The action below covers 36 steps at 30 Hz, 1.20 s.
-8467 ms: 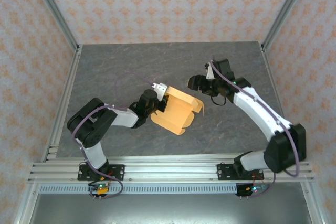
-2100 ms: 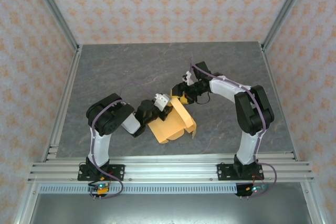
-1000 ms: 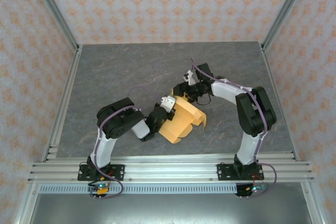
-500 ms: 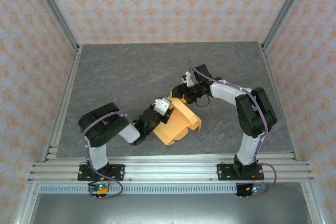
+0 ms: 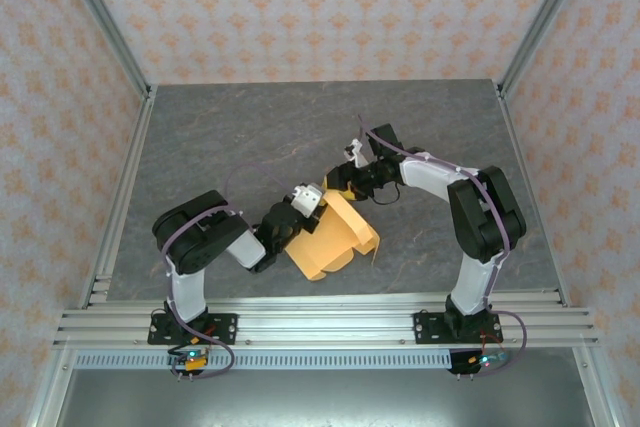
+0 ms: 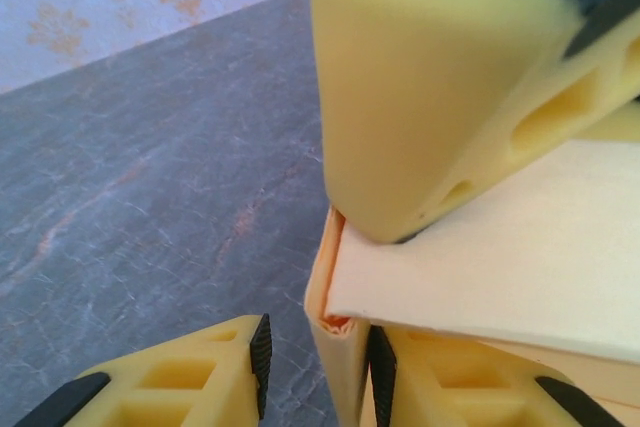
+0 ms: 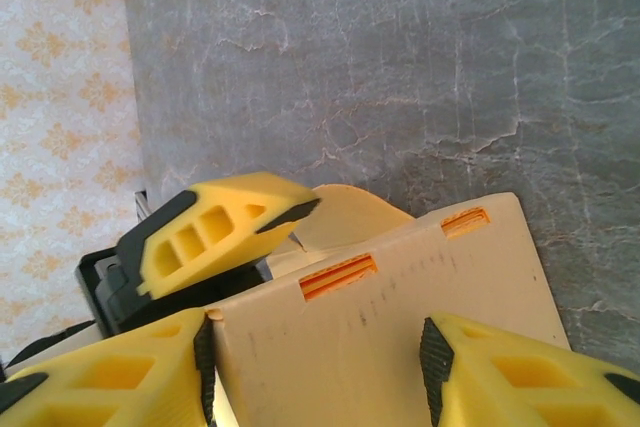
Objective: Fold the paper box
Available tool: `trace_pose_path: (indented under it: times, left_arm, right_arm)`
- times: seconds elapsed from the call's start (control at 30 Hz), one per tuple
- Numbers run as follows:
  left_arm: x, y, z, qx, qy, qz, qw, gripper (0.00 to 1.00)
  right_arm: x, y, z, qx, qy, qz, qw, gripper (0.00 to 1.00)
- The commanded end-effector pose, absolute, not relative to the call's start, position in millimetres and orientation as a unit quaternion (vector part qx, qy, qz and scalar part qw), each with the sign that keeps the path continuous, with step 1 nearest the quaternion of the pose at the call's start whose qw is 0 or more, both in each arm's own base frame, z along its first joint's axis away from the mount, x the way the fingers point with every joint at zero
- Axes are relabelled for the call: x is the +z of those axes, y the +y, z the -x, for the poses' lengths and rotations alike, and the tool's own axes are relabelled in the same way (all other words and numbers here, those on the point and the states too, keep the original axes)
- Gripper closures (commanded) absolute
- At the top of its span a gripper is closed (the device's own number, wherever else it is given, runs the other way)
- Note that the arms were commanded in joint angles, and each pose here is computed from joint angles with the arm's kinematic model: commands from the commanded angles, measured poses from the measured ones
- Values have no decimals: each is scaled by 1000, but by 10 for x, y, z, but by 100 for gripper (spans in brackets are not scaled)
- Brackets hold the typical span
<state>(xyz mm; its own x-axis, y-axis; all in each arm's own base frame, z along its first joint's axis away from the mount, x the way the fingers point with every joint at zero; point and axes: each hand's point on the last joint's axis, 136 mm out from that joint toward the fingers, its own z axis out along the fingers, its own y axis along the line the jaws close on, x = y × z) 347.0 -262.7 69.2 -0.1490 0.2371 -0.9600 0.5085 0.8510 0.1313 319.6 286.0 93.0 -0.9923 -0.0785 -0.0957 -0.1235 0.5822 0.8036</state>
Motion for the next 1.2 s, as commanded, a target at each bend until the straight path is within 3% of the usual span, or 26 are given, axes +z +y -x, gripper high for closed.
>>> trace_pose_path:
  times: [0.0,0.13,0.27,0.4,0.63,0.8,0.93,1.17]
  left_arm:
    - [877,-2746,-3534,-136,728,-246,625,67]
    - [826,-2776,-3567,-141,734,-239,620,74]
    - [724,-2834,-3585,-142,739,-241,613,99]
    - [722,-2858,-3567,-133,738,-244,616,100]
    - [715,-2591,-3573,-78,750,-216,621,100]
    - [735,-2321,-3587,-33,765,-172,620,100]
    - [801,-2100,-3596,-35,776,-127,617,100]
    - [907,-1850,-3652,-43,788,-82,609,100]
  right_arm:
    - [385,2638,-2804,380,923,21,-60,45]
    - [383,2667,-2804,387,920,18,-63,46]
    - [403,2706,-2798,396,916,14,-64,46]
    - [491,2677,-2871,388,921,21,-25,44]
    - [1205,2656,-3136,421,894,74,136,34]
    - [1753,2414,-3319,402,851,106,320,25]
    - [2000,2052,-3314,327,818,133,454,22]
    - [1837,1417,-3393,212,821,87,522,24]
